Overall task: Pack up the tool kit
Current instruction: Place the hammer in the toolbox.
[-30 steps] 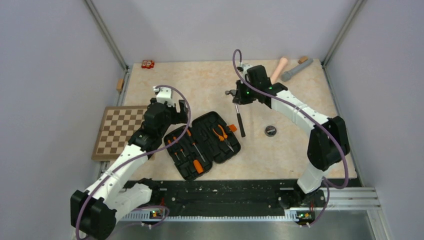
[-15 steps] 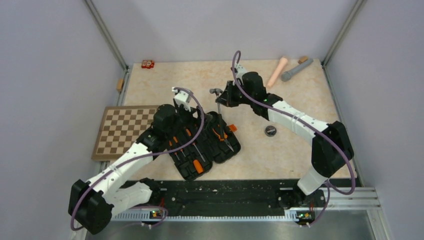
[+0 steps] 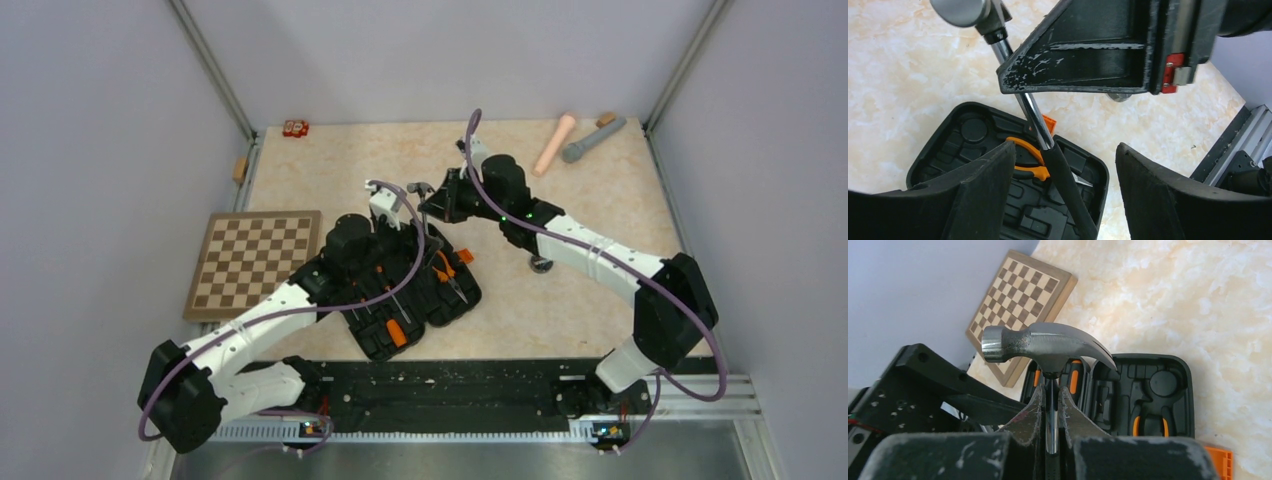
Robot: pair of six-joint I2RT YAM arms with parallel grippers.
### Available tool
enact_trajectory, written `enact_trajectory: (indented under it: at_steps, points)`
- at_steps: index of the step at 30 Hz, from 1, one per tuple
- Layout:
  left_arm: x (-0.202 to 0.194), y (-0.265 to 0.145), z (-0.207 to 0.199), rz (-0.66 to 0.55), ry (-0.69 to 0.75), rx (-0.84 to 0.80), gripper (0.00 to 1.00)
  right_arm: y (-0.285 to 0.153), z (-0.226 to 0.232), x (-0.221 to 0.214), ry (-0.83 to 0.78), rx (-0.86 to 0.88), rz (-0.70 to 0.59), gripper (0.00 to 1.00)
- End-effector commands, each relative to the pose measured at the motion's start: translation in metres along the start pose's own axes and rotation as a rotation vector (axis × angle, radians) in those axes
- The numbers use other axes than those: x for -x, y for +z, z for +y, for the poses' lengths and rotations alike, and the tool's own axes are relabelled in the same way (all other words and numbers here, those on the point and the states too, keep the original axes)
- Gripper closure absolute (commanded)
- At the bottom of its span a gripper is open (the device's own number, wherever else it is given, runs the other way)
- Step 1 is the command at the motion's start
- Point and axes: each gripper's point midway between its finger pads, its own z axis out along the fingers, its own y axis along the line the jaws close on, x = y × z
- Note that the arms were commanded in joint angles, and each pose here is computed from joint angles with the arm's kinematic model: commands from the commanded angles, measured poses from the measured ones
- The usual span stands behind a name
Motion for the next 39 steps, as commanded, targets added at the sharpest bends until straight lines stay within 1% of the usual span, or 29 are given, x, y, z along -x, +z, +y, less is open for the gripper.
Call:
enact_trajectory:
  at_steps: [1, 4, 6, 10, 13, 15, 16, 20, 23, 24, 25, 28, 29, 31, 32, 35, 39]
  points:
    - [0.014, 0.005, 0.001, -0.063, -0.045, 0.033, 0.24, -0.021, 0.046, 0.037, -0.036, 0.116, -0.144, 1.0]
    - [0.01, 0.007, 0.003, -0.053, -0.07, 0.049, 0.3, -0.025, 0.048, 0.037, -0.038, 0.116, -0.152, 1.0]
    - [0.009, 0.008, 0.002, -0.051, -0.082, 0.046, 0.37, -0.027, 0.049, 0.036, -0.038, 0.115, -0.156, 1.0]
    - [0.008, 0.007, -0.002, -0.047, -0.09, 0.032, 0.54, -0.031, 0.05, 0.035, -0.039, 0.111, -0.17, 1.0]
    - [0.007, 0.006, -0.005, -0.043, -0.093, 0.02, 0.62, -0.034, 0.051, 0.035, -0.041, 0.114, -0.179, 1.0]
    - [0.006, 0.006, -0.008, -0.037, -0.093, 0.009, 0.7, -0.035, 0.052, 0.035, -0.041, 0.117, -0.18, 1.0]
    - [0.005, 0.006, -0.009, -0.035, -0.089, 0.005, 0.74, -0.035, 0.052, 0.034, -0.041, 0.119, -0.179, 1.0]
    - [0.01, 0.003, -0.003, -0.042, -0.008, 0.03, 1.0, -0.039, 0.053, 0.036, -0.048, 0.116, -0.184, 1.0]
    - [0.017, -0.001, 0.002, -0.056, 0.049, 0.053, 1.0, -0.043, 0.053, 0.037, -0.061, 0.106, -0.189, 1.0]
    - [0.019, -0.001, 0.001, -0.06, 0.056, 0.051, 1.0, -0.044, 0.053, 0.037, -0.064, 0.104, -0.187, 0.98]
    - [0.02, -0.002, 0.001, -0.062, 0.063, 0.051, 1.0, -0.045, 0.053, 0.036, -0.068, 0.104, -0.183, 0.96]
    - [0.019, -0.001, 0.002, -0.05, 0.073, 0.056, 1.0, -0.047, 0.052, 0.035, -0.076, 0.098, -0.178, 0.84]
    - [0.019, -0.001, 0.007, -0.053, 0.07, 0.082, 1.0, -0.048, 0.052, 0.035, -0.078, 0.098, -0.179, 0.8]
    - [0.018, -0.002, 0.011, -0.052, 0.047, 0.107, 1.0, -0.05, 0.051, 0.034, -0.087, 0.089, -0.179, 0.69]
    - [0.017, -0.003, 0.012, -0.053, 0.03, 0.119, 1.0, -0.051, 0.049, 0.034, -0.093, 0.082, -0.18, 0.66]
    - [0.015, -0.002, 0.014, -0.065, -0.026, 0.131, 1.0, -0.053, 0.046, 0.034, -0.115, 0.067, -0.184, 0.63]
    - [0.012, 0.003, 0.015, -0.092, -0.136, 0.147, 1.0, -0.052, 0.038, 0.029, -0.122, 0.059, -0.17, 0.6]
